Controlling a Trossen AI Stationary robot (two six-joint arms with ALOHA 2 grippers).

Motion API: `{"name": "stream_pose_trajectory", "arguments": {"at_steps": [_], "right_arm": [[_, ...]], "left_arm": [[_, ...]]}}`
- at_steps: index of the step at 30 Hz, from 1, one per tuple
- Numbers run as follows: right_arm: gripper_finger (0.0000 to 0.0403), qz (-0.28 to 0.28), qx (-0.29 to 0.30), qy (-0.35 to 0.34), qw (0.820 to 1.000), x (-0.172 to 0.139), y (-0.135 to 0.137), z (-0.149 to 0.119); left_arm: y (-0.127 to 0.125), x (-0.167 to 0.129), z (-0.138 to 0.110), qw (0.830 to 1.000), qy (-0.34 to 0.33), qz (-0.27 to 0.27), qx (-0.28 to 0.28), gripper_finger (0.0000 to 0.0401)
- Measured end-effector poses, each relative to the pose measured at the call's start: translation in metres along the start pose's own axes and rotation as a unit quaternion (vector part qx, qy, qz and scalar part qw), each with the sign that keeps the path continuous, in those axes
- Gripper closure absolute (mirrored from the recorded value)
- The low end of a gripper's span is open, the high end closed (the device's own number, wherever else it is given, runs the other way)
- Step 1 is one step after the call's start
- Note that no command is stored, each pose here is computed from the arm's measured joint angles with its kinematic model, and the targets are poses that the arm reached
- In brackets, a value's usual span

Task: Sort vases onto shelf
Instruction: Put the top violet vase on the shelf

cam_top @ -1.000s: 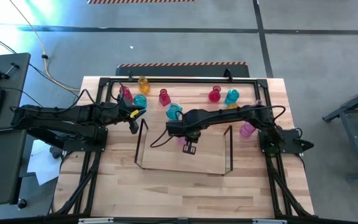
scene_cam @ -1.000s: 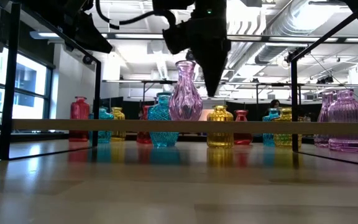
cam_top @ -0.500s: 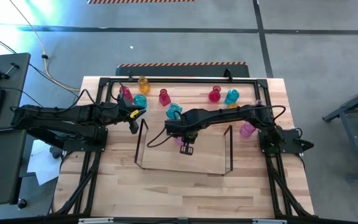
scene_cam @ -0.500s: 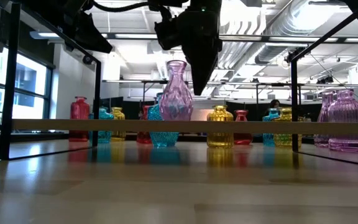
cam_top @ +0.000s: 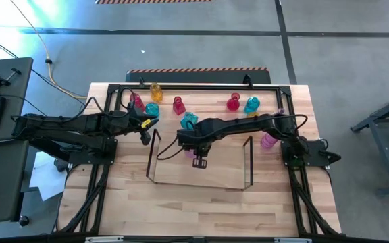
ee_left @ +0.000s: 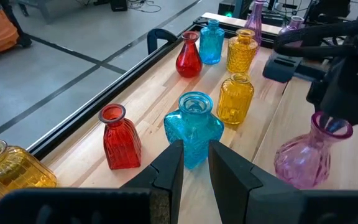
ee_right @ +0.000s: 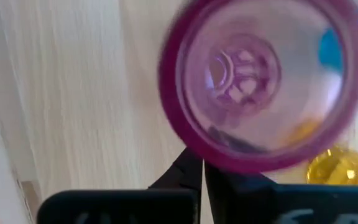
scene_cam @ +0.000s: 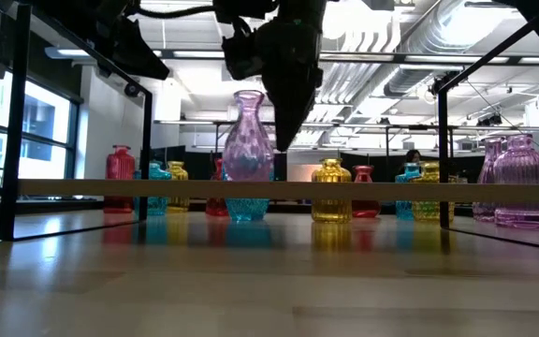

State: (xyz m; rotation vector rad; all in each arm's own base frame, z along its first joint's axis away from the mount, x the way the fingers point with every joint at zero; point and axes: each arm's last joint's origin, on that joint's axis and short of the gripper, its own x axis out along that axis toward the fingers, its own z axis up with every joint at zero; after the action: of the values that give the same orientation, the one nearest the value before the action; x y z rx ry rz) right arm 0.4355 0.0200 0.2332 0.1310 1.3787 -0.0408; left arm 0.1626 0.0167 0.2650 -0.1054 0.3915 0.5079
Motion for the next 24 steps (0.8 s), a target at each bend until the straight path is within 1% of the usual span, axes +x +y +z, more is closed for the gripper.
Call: {"name": "stream_pose_trajectory", "arguments": {"at_steps": [6,10,16,24], "right_arm": [[0.0403,0.010,-0.004,-0.011,1.000,0.004,-0.001,0.004],[0.0403,0.014,-0.012,-0.032,0.999,0.003,-0.003,0.008],[0.0403,0.017,-0.013,-0.038,0.999,0.003,-0.005,0.010],[0.0403,0.029,-0.023,-0.069,0.997,0.002,-0.005,0.016]], "left_arm": [[0.000,0.000,0.001,1.000,-0.003,0.000,-0.001,0.0334],[0.000,0.000,0.001,1.000,-0.003,-0.001,-0.002,0.0334],[0.000,0.000,0.001,1.000,-0.003,-0.001,-0.002,0.0334],[0.000,0.000,0.001,1.000,-0.003,-0.001,-0.002,0.0334]]}}
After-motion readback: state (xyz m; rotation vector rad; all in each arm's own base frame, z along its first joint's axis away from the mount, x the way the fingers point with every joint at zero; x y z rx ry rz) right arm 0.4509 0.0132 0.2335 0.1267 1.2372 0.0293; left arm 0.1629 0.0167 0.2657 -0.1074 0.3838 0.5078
